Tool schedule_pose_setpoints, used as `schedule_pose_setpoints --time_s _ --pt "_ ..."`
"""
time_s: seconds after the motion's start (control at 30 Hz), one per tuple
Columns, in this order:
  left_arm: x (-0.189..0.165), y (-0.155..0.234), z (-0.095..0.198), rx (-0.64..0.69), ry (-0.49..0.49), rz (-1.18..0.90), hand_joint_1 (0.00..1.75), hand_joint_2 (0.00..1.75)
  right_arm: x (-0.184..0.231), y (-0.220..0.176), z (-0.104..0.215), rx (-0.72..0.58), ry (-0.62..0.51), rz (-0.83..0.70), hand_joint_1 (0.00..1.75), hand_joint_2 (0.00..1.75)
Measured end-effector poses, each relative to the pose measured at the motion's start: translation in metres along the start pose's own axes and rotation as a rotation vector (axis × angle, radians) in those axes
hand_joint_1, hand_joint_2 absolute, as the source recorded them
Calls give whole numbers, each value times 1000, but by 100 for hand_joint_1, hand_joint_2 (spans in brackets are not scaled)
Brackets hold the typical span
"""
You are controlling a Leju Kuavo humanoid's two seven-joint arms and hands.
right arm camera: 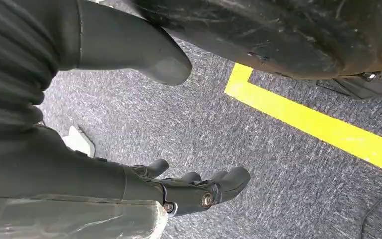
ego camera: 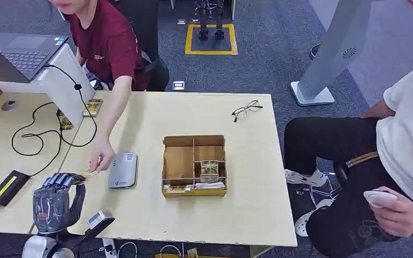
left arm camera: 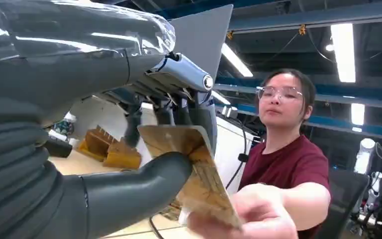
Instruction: Pass the card to the sensor for recognition and then transmit it.
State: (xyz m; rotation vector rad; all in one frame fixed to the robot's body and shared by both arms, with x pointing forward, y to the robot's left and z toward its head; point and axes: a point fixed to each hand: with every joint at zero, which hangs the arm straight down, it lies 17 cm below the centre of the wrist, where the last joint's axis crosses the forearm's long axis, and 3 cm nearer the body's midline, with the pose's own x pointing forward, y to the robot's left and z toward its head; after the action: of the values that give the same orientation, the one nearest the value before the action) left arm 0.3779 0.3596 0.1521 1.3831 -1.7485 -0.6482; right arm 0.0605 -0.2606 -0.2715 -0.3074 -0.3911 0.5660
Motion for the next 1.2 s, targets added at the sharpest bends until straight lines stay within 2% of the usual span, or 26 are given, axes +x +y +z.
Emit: schedule_pose_setpoints --time_s 0.33,0.5,0.7,0.8,0.9,1.2 --pt "4 3 0 19 -24 36 175 175 0 0 0 0 -2 0 0 175" --pt "-6 7 0 35 21 71 175 175 0 0 0 -1 0 -3 0 175" --pt "-31 -12 2 -1 274 336 175 175 -2 -2 0 -14 14 -18 0 175" --pt "-24 -43 6 -109 385 575 175 175 -4 -5 -1 -26 27 -28 0 175" --pt "-13 -64 3 -188 456 755 175 175 -5 -6 -1 -31 33 -27 0 175" --pt "2 -72 -14 -214 451 832 175 175 -5 -6 -1 -35 32 -22 0 175"
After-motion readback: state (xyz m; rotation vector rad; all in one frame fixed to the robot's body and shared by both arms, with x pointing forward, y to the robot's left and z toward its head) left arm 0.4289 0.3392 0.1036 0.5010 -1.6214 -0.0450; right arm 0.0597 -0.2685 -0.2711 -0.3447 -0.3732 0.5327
